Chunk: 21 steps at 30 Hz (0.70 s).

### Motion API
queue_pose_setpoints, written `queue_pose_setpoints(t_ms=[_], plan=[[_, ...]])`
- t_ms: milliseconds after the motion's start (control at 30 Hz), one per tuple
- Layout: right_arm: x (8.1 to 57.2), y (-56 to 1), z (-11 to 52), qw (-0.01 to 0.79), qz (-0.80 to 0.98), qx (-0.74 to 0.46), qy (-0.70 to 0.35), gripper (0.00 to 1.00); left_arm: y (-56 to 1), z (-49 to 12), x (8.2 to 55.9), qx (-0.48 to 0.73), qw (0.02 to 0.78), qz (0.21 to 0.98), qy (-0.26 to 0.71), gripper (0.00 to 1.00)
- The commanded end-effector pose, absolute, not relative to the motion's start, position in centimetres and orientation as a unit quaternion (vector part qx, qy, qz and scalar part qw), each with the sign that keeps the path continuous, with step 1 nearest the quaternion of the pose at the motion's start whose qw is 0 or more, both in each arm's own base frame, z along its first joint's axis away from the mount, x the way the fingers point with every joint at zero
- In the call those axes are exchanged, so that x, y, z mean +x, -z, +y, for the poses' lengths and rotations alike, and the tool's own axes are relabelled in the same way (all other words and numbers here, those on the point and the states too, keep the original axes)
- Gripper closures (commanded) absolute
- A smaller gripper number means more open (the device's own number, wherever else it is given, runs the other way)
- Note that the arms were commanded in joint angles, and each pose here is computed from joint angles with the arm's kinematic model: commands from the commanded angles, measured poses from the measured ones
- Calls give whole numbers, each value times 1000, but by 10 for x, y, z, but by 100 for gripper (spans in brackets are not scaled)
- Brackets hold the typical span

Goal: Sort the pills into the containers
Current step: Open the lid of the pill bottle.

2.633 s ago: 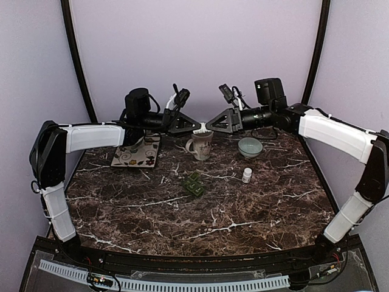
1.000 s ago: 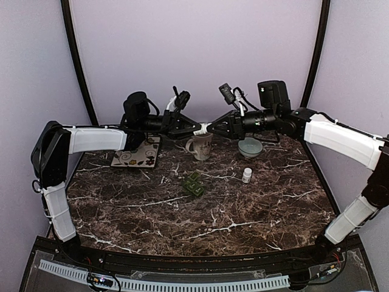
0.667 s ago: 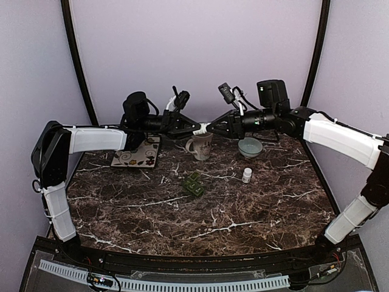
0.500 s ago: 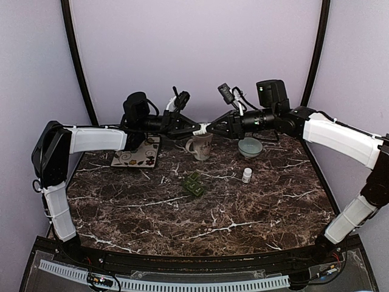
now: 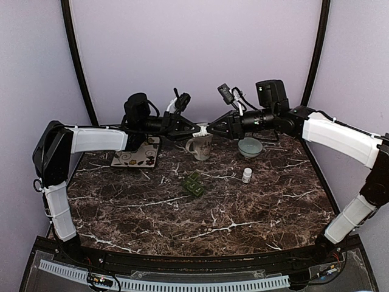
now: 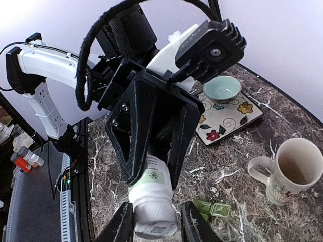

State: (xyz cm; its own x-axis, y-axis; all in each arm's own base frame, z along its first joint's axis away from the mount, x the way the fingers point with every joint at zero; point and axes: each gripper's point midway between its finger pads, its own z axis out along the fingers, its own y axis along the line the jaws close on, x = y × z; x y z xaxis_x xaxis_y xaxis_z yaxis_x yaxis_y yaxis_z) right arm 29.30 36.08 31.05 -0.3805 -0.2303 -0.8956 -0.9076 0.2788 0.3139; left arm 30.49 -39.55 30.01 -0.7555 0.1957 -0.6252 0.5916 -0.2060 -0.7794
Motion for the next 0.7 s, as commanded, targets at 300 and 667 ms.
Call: queue_pose_setpoints(t_ms=[300,667], plan=[[302,-330,360,405,688,-401,-450,65,-310,-392,294,356,142,592,709,98],[300,-327,362,393,687,-402,-460,72,-311,-392,294,356,144,591,710,98]])
